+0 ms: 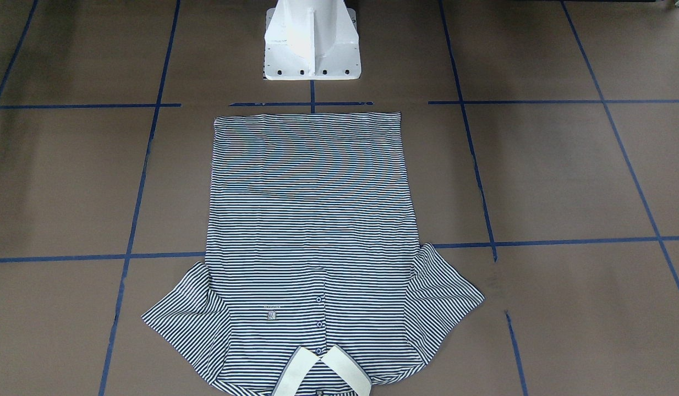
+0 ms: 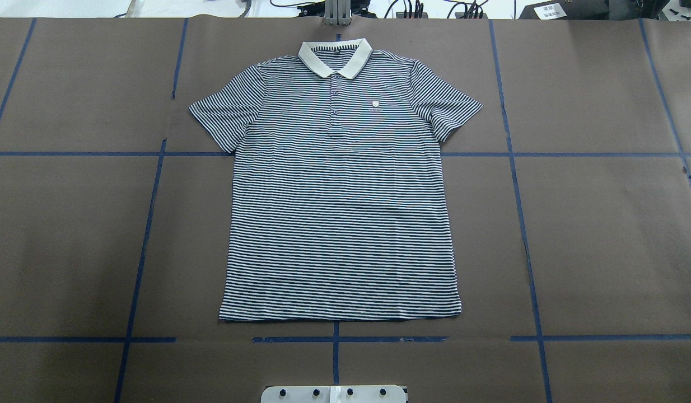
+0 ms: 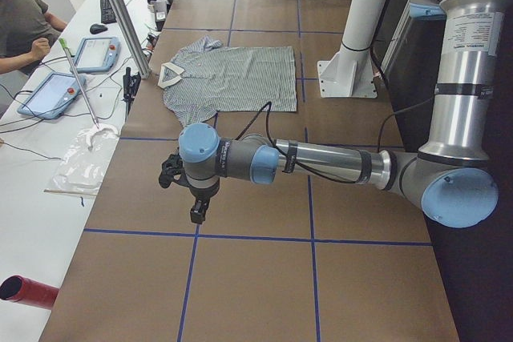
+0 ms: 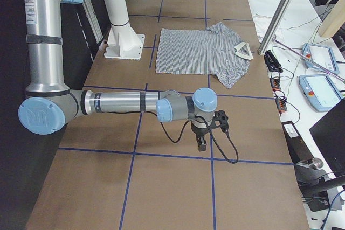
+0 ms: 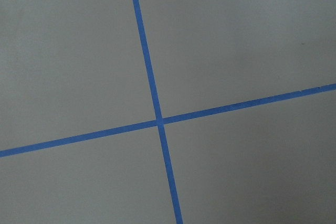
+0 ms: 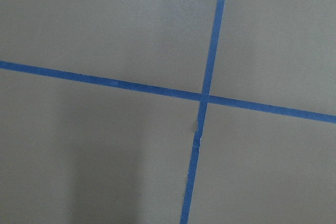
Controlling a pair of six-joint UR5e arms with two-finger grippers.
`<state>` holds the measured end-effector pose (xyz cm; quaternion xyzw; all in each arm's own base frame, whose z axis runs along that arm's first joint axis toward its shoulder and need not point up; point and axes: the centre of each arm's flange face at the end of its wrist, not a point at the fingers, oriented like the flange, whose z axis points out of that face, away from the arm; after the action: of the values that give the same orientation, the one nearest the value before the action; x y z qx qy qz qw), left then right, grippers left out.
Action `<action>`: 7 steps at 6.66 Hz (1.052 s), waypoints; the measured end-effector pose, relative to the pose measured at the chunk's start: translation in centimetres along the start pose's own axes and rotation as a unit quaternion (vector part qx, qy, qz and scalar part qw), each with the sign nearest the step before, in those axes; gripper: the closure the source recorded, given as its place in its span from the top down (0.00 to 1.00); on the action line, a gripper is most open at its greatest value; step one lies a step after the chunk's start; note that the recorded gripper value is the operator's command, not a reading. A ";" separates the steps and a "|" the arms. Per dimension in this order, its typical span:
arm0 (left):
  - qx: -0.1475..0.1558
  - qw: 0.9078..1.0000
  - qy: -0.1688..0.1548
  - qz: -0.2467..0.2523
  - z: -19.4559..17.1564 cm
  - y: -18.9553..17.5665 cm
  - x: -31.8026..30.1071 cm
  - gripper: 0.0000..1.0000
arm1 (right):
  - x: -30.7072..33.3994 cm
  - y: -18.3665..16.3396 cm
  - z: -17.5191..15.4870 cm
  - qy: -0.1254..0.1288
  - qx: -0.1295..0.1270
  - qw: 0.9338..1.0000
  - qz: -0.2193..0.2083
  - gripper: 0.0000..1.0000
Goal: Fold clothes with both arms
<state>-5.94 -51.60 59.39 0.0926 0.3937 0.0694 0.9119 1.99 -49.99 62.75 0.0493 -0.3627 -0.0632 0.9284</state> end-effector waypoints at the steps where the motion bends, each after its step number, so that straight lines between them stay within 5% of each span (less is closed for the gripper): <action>1: 0.001 1.000 0.001 0.000 0.0 0.1 0.0 1.00 | 0.1 0.1 0.0 0.001 -0.001 1.000 -0.003 1.00; 3: 0.001 1.000 0.001 0.003 -0.1 0.2 0.6 1.00 | -0.3 0.1 0.2 -0.013 0.001 1.000 -0.008 1.00; 5: 0.002 1.000 0.001 0.013 0.1 0.3 1.2 1.00 | -3.9 -1.0 1.5 -0.057 0.003 0.998 -0.027 1.00; 7: 0.004 1.000 0.013 0.019 0.3 0.6 1.6 1.00 | -14.2 -6.9 2.7 -0.081 0.010 0.996 -0.031 1.00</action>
<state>-4.66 -50.70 58.62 0.1026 0.4036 0.0862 0.9051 -10.76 -54.72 54.31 0.0643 -0.4361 -0.0917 0.8929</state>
